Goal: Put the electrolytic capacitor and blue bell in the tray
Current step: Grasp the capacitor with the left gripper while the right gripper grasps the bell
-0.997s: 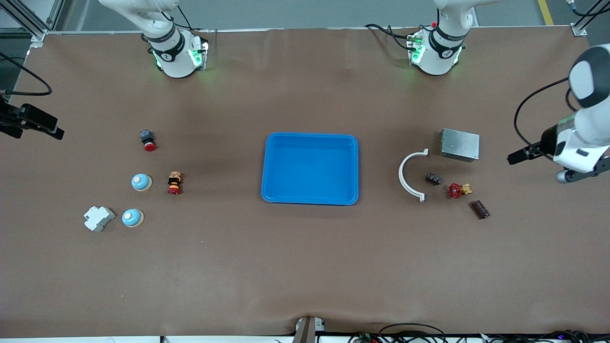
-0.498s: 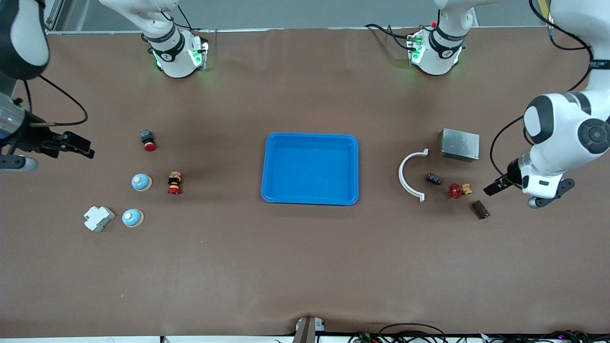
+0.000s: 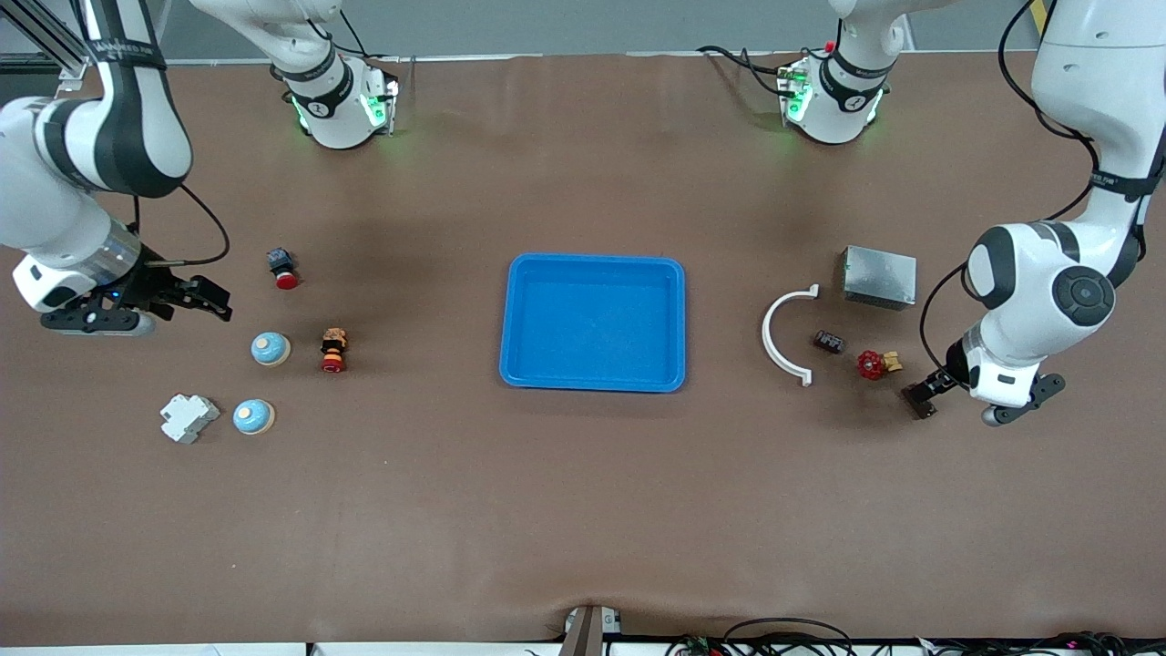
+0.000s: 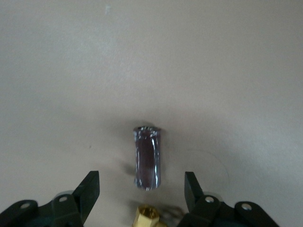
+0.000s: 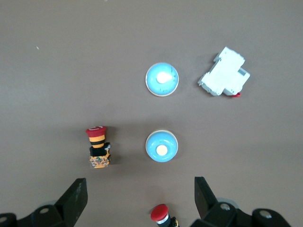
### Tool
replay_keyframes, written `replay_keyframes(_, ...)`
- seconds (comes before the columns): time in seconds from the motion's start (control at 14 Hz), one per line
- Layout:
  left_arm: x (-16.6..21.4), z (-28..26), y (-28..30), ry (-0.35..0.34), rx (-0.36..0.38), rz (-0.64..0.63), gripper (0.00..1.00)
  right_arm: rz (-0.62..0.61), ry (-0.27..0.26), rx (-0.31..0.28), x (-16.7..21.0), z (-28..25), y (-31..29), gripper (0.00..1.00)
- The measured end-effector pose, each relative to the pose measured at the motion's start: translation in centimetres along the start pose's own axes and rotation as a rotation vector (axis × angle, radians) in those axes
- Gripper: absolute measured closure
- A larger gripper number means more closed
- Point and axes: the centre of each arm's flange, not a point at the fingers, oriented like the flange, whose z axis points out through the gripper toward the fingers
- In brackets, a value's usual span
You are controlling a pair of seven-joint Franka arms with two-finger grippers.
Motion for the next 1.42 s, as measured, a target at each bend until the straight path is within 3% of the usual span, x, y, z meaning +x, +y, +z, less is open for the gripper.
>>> replay_keyframes(0.28, 0.2, 2.5, 0.2, 0.017, 0.005, 0.033, 0.22, -0.019, -0.010, -0.003, -0.3, 4.2, 1.4, 0.00)
replay_keyframes(0.57, 0.0, 4.0, 0.0, 0.003, 0.011, 0.037, 0.31, -0.011, -0.033, -0.004, -0.2, 9.8, 3.4, 0.00)
replay_keyframes(0.64, -0.1, 4.3, 0.0, -0.001, 0.012, 0.037, 0.38, -0.009, -0.033, -0.005, -0.2, 10.9, 3.6, 0.00)
replay_keyframes(0.85, -0.1, 4.4, 0.0, 0.001, 0.011, 0.040, 0.70, -0.007, -0.048, -0.005, -0.4, 13.6, 3.7, 0.00)
replay_keyframes(1.14, 0.5, 2.8, 0.2, 0.023, 0.007, 0.080, 0.70, -0.007, -0.075, -0.001, -0.8, 16.0, 3.7, 0.00)
replay_keyframes(1.42, 0.6, -3.2, 1.3, -0.004, 0.041, 0.098, 0.70, -0.012, -0.081, 0.000, -1.1, 18.2, 3.5, 0.00)
